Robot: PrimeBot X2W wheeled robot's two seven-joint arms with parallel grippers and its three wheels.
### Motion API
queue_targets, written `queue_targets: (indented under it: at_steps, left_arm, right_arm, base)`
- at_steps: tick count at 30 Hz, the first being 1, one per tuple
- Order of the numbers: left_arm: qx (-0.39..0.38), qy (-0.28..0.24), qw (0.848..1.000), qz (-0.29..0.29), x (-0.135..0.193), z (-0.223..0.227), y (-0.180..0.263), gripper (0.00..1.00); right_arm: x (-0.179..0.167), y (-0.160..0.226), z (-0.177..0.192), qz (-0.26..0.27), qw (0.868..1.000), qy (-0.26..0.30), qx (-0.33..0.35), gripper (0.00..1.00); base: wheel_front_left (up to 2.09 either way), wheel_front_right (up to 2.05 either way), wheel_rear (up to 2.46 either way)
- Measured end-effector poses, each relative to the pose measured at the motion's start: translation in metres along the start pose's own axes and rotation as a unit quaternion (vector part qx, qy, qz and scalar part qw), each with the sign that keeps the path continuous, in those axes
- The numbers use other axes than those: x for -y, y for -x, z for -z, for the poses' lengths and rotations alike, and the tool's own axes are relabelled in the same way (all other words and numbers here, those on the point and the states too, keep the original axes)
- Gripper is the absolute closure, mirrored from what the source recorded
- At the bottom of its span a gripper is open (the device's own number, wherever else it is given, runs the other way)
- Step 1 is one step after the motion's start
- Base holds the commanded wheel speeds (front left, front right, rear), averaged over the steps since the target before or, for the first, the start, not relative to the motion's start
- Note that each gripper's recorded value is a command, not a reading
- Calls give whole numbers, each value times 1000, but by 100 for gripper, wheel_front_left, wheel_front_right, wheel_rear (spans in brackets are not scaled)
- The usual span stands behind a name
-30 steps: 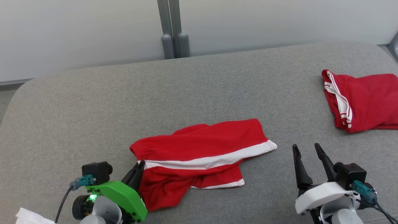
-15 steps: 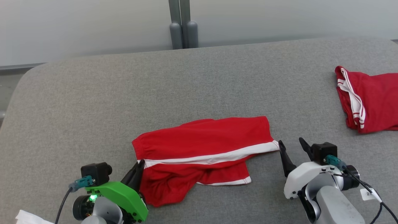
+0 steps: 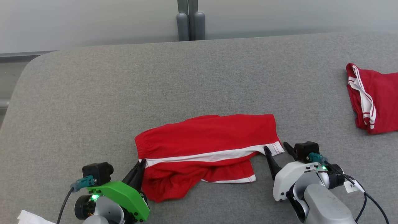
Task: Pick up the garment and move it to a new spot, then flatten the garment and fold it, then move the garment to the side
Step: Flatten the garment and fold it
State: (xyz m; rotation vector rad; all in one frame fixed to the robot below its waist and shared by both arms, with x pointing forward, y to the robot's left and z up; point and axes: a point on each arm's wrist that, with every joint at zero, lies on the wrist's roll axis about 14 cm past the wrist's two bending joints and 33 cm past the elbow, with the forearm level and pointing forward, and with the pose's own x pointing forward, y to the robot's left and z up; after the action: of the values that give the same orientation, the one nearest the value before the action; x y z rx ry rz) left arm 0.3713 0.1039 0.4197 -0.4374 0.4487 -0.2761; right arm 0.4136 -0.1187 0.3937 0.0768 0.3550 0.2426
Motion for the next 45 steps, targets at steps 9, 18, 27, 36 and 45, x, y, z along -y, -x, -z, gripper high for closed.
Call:
queue_targets:
  at_steps: [9, 18, 27, 36, 45]
  left_arm:
    - [-1, 0, 1000, 1, 0, 0, -2, 100]
    - [0, -2, 1000, 0, 0, 0, 0, 100]
    - [25, -5, 1000, 0, 1, -10, 4, 100]
    - [113, -9, 993, 43, 28, -50, 9, 100]
    - [239, -3, 961, 137, 90, -116, 34, 100]
  right_arm:
    - [-8, 3, 3, -16, 1000, 14, -3, 0]
    - [-13, 5, 6, -23, 1000, 19, -6, 75]
    - [-7, 4, -26, -12, 999, 1, 46, 100]
    - [11, 28, -91, 4, 987, 0, 161, 100]
    - [25, 90, -181, 15, 950, 2, 311, 100]
  base:
    - [0, 0, 0]
    - [0, 0, 0]
    - [0, 0, 0]
    - [0, 0, 0]
    - [0, 0, 0]
